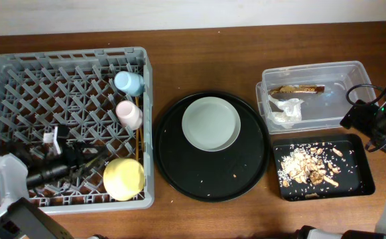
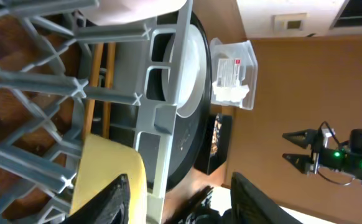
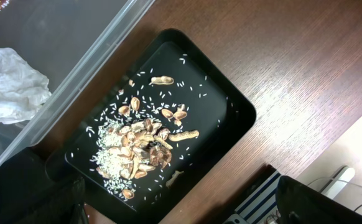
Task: Sort waste into correct bins and load items into the dishwasher rack
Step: 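Lift the yellow bowl and lower it into the rack's front right corner, then move the left gripper to the white plate and grasp its edge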
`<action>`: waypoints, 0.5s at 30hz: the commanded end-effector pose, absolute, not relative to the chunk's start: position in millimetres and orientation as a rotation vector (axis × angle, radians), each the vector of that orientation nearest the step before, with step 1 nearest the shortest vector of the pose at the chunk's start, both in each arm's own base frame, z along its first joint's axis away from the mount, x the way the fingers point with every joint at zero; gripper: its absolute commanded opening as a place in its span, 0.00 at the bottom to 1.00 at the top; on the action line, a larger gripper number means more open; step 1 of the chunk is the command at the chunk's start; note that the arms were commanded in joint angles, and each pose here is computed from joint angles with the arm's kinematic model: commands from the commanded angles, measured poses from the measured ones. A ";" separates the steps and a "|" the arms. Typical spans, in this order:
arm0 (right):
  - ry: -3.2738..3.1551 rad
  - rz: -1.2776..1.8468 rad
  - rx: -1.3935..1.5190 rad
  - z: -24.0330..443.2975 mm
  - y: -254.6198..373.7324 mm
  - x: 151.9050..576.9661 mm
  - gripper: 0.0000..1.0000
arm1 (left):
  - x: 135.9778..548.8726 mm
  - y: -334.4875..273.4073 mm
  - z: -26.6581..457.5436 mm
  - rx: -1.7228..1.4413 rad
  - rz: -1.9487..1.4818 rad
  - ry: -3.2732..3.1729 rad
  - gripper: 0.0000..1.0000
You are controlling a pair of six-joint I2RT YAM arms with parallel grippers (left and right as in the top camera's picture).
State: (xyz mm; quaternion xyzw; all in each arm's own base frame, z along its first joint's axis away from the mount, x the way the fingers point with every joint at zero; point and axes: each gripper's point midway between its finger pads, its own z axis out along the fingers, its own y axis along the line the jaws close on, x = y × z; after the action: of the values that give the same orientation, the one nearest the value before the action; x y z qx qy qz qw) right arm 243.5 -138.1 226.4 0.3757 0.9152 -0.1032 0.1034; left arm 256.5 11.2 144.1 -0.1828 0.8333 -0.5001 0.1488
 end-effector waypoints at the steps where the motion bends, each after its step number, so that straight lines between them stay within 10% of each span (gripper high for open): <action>1: 2.691 -0.327 1.121 228.2 -141.7 242.5 0.99 | 265.5 20.8 168.4 -0.462 -1.366 2.388 0.53; 15: 2.691 -0.327 1.121 228.2 -141.7 242.5 0.99 | 315.6 -93.1 290.2 -0.070 -0.632 2.441 0.74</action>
State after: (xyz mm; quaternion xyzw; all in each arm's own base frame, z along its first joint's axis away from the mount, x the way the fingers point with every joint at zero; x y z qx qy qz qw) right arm 243.5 -138.1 226.4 0.3755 0.9152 -0.1032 0.1033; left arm 298.1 -56.6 277.7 -0.0057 0.9087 -0.2980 0.2924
